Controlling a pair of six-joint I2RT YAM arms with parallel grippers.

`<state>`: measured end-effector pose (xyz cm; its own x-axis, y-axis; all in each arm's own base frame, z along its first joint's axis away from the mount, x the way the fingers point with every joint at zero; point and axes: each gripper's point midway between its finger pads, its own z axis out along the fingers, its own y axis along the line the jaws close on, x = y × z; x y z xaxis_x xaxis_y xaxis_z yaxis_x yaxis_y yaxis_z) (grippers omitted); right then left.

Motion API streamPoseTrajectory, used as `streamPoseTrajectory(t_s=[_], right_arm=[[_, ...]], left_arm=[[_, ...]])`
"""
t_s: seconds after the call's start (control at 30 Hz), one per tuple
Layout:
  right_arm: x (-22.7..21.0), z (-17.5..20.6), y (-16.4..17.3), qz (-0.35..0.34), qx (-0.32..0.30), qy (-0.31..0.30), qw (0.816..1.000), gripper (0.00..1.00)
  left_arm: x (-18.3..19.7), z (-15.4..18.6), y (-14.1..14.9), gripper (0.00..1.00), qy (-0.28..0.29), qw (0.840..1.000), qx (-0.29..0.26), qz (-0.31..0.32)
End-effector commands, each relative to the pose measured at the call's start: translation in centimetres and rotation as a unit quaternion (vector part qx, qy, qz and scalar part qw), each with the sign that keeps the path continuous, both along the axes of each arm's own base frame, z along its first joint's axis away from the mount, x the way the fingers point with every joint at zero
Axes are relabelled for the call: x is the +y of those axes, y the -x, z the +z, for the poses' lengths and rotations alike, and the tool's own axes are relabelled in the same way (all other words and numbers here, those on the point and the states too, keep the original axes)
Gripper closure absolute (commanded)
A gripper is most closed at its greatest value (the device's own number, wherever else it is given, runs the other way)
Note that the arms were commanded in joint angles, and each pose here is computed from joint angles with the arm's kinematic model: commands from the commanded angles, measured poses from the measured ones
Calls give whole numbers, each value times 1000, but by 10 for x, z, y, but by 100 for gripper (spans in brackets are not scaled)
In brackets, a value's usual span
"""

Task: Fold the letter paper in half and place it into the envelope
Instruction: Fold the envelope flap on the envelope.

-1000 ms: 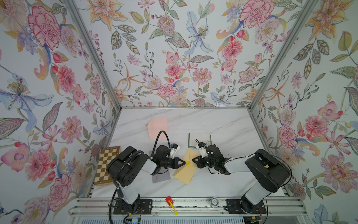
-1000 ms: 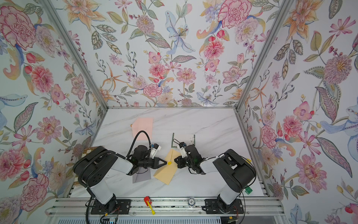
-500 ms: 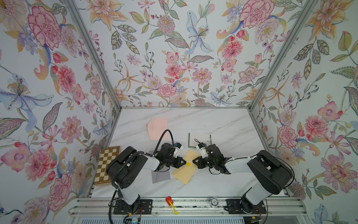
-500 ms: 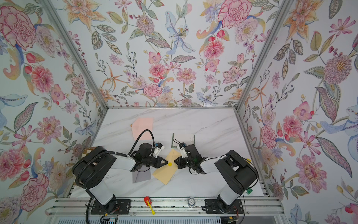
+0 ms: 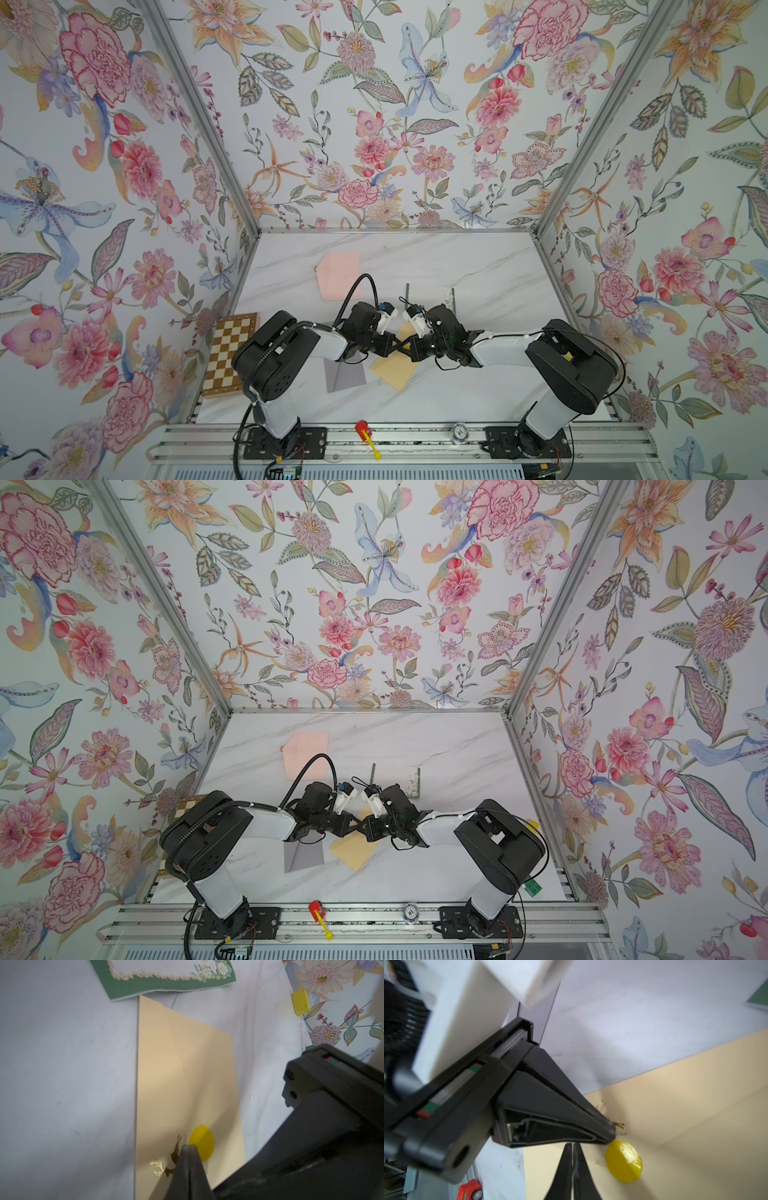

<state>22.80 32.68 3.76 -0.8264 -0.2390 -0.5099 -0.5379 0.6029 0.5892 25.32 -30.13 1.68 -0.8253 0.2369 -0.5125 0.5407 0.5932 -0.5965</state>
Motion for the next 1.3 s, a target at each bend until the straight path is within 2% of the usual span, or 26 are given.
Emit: streamPoseTrajectory(t_s=[0.0, 0.47, 0.77, 0.9, 1.13, 1.27], right_arm=[[-5, -14, 0, -12, 22, 15, 1000, 93], [-27, -33, -10, -48, 38, 36, 997, 93], [-70, -61, -4, -107, 55, 91, 989, 95], [-70, -48, -11, -112, 25, 78, 990, 95], [-38, 5, -22, -70, -45, 15, 996, 95], [-30, 13, -24, -63, -49, 16, 997, 94]], left_arm=[[37, -57, 34, 100, -112, 991, 71, 10], [38, -55, 32, 100, -116, 991, 68, 13], [40, -54, 33, 100, -120, 990, 66, 13], [39, -55, 32, 100, -121, 990, 66, 12], [39, -53, 31, 100, -122, 991, 62, 13], [41, -53, 31, 100, -124, 990, 62, 14]])
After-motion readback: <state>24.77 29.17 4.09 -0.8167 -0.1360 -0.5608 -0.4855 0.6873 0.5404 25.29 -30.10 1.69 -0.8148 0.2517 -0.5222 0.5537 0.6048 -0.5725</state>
